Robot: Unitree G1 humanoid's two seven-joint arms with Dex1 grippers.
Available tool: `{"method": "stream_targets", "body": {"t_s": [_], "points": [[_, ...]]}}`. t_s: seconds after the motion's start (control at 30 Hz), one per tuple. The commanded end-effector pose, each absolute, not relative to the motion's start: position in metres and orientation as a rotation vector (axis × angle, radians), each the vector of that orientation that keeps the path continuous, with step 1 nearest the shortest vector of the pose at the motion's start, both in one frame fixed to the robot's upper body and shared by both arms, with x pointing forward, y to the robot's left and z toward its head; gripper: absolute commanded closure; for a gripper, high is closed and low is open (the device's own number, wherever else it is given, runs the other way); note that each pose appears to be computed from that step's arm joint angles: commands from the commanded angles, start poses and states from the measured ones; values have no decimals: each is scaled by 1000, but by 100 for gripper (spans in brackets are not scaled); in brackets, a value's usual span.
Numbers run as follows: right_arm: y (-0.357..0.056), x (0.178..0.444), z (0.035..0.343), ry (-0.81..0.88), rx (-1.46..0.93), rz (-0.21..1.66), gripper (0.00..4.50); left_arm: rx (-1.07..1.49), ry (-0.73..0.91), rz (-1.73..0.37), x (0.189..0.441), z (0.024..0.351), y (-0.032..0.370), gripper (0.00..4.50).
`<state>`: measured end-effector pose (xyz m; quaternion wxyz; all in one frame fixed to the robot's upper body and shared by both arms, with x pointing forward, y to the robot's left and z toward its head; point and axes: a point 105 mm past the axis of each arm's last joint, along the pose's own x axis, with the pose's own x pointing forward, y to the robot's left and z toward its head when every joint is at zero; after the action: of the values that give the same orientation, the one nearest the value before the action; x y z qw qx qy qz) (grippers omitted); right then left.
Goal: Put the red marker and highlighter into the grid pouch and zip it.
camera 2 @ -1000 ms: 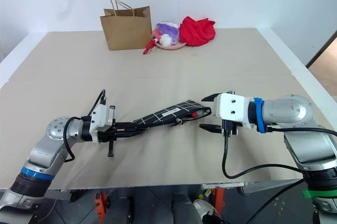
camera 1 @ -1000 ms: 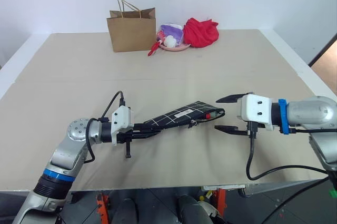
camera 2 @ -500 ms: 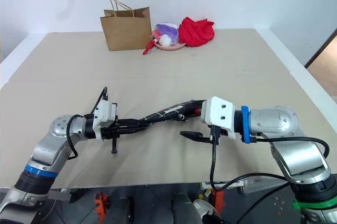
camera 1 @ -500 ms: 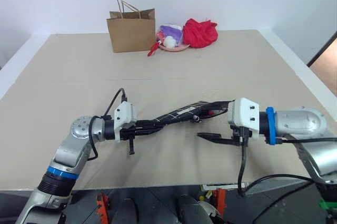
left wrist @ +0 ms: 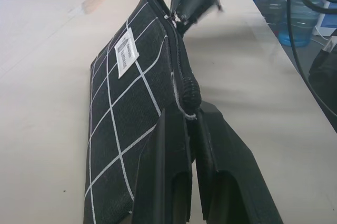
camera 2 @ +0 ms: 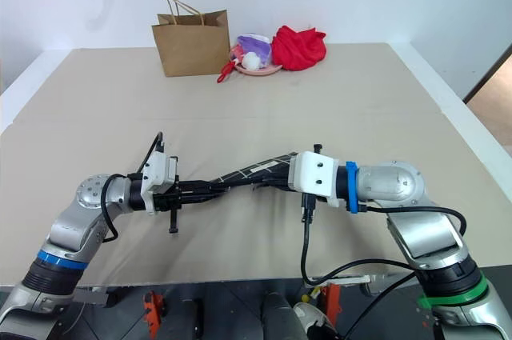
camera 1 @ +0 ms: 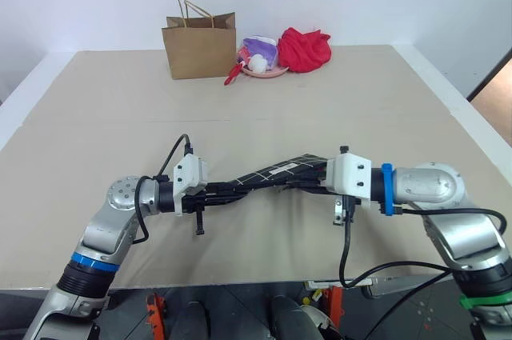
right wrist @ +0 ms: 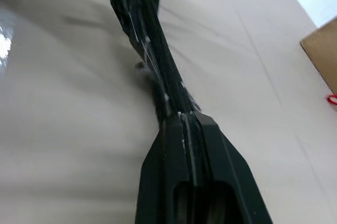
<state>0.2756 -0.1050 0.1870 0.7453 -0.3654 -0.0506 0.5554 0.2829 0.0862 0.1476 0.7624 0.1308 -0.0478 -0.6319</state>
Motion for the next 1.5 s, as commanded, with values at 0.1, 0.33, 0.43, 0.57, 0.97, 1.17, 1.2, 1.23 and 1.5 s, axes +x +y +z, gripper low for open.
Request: {"method": "stream_targets", "body": {"t_s": [0.1, 0.33, 0.43, 0.57, 0.97, 1.17, 1.2, 1.23, 1.5], "points": [[-102, 272, 196, -125, -796, 1231, 448, 308, -141, -1371, 280, 157, 88, 450], [-116, 277, 200, -118, -853, 1194, 299, 308, -137, -1372, 280, 156, 89, 450], [-125, 273, 196, -88, -878, 1214, 299, 310, -135, -1370, 280, 156, 90, 450], [-130, 266, 194, -73, -885, 1254, 299, 313, -133, -1368, 281, 155, 90, 450], [-103, 272, 193, -139, -852, 1287, 299, 311, -140, -1369, 282, 156, 88, 450], [-95, 273, 193, -159, -833, 1303, 353, 312, -139, -1363, 282, 155, 88, 450], [-94, 274, 194, -163, -829, 1302, 383, 312, -139, -1362, 282, 155, 88, 450], [-93, 274, 195, -170, -820, 1302, 425, 313, -139, -1361, 283, 155, 89, 450], [-90, 273, 198, -188, -785, 1297, 442, 318, -137, -1355, 283, 156, 90, 450]]}}
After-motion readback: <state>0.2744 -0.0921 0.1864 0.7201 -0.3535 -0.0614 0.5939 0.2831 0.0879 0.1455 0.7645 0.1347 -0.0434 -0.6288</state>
